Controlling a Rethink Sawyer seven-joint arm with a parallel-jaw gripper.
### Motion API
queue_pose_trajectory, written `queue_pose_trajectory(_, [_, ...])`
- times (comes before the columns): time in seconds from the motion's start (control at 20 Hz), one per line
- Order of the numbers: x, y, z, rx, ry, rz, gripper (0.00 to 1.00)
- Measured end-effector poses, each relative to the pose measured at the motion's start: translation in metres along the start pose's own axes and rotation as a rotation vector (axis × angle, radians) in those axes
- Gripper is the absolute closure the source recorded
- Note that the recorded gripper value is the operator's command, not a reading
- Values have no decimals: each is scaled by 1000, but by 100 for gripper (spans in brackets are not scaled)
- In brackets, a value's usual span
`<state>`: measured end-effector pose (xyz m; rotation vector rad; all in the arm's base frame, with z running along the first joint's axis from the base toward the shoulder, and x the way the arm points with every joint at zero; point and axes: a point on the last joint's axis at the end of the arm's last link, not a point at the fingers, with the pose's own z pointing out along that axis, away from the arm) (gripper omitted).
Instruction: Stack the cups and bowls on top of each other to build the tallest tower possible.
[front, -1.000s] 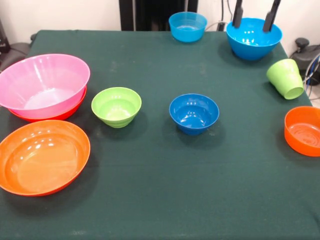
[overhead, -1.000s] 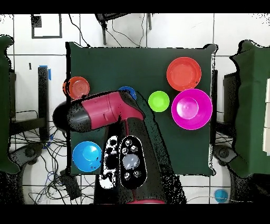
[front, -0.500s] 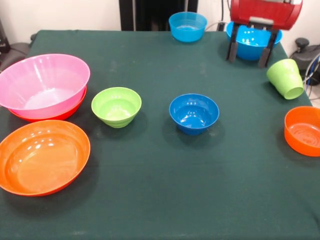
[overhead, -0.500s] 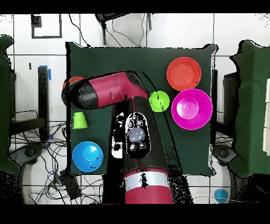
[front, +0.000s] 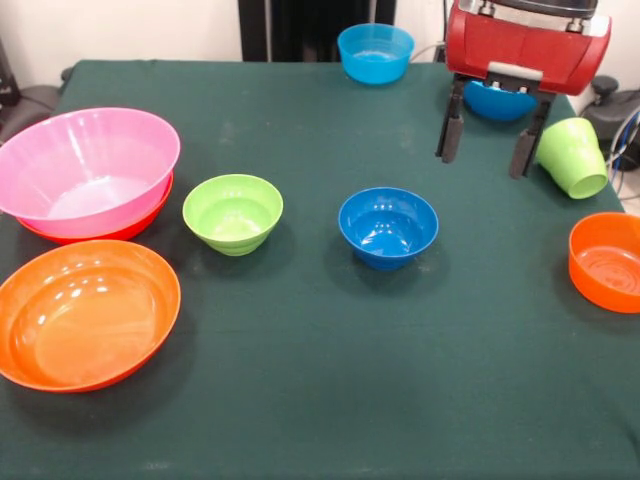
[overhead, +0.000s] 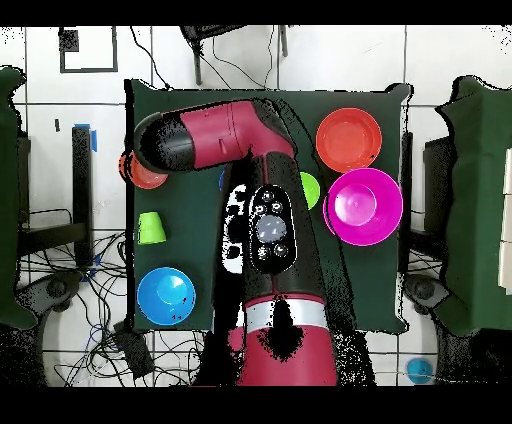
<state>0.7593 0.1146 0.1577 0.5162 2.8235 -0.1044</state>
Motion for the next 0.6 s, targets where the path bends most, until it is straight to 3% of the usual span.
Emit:
queue_pose_trajectory(0.3, [-12,-1,-3,3,-16,9,0])
queue_pose_trajectory(0.6, [-9,-3,-8,5,-11,11,0])
